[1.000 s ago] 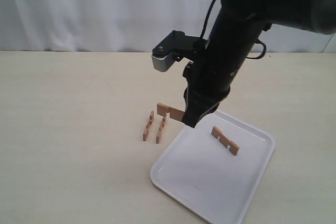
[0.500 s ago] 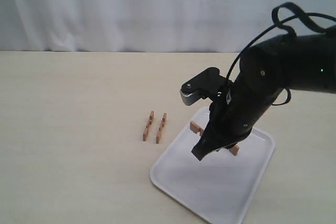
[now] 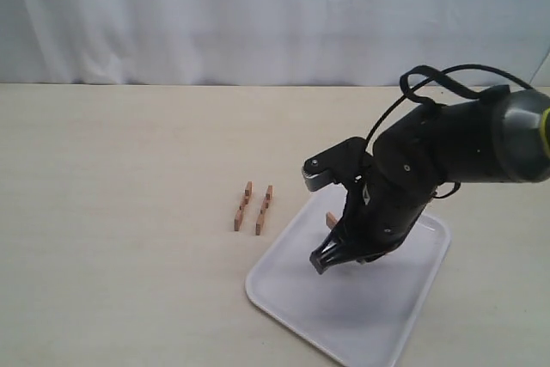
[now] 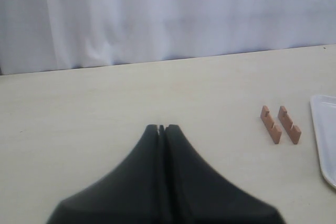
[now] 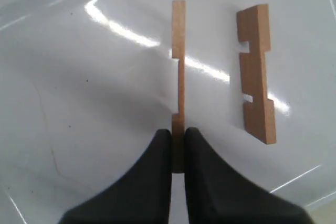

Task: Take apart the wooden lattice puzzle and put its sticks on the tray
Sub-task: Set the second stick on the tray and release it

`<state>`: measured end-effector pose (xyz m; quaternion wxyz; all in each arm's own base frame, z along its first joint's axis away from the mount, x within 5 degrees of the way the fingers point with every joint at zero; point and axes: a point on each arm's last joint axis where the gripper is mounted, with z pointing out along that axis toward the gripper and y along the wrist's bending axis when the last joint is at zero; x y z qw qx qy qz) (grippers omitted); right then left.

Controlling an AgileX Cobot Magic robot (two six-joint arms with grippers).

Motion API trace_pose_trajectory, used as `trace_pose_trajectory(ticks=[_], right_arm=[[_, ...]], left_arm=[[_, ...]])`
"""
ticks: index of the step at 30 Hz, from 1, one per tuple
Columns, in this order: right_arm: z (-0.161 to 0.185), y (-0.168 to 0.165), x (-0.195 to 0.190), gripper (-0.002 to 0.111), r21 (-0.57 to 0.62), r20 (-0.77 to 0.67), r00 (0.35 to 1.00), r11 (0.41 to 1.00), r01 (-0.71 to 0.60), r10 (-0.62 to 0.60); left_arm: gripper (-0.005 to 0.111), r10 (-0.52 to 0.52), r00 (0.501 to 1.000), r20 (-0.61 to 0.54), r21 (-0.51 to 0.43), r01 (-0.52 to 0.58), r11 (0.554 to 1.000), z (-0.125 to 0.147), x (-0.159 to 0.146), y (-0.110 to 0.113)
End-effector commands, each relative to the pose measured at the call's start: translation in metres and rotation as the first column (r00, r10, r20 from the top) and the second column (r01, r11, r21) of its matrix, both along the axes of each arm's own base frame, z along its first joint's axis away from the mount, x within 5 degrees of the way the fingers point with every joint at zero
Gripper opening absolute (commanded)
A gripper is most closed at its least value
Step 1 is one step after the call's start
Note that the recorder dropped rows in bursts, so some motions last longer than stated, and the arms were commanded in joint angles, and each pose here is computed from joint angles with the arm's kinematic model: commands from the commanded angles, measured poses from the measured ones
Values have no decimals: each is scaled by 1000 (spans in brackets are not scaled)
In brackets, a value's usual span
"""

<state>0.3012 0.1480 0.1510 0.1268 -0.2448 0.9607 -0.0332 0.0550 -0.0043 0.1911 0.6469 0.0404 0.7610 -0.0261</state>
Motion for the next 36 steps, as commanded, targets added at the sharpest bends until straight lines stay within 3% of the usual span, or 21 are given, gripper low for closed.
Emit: trace_pose_trajectory(ticks=[1,7,18,26,36], right_arm=[[-18,-1,1,4,-26,-37,999,1000,-1,0],[-21,0,2,5,-27,-42,999,1000,-2,1],[-20,0,2,50,-26,-41,999,1000,11,-12],[-19,0,2,55,-24,-40,999,1000,14,-14],[29,0,-2,54,83,77,996,996,36,-42]], left_arm=[[0,1,1000,9,-3,-1,1000,0,0,0],[0,1,1000,9,-3,-1,1000,0,0,0],[0,1,1000,9,-3,-1,1000,0,0,0],[0,1,1000,9,-3,-1,1000,0,0,0],[0,1,1000,9,-3,-1,1000,0,0,0]])
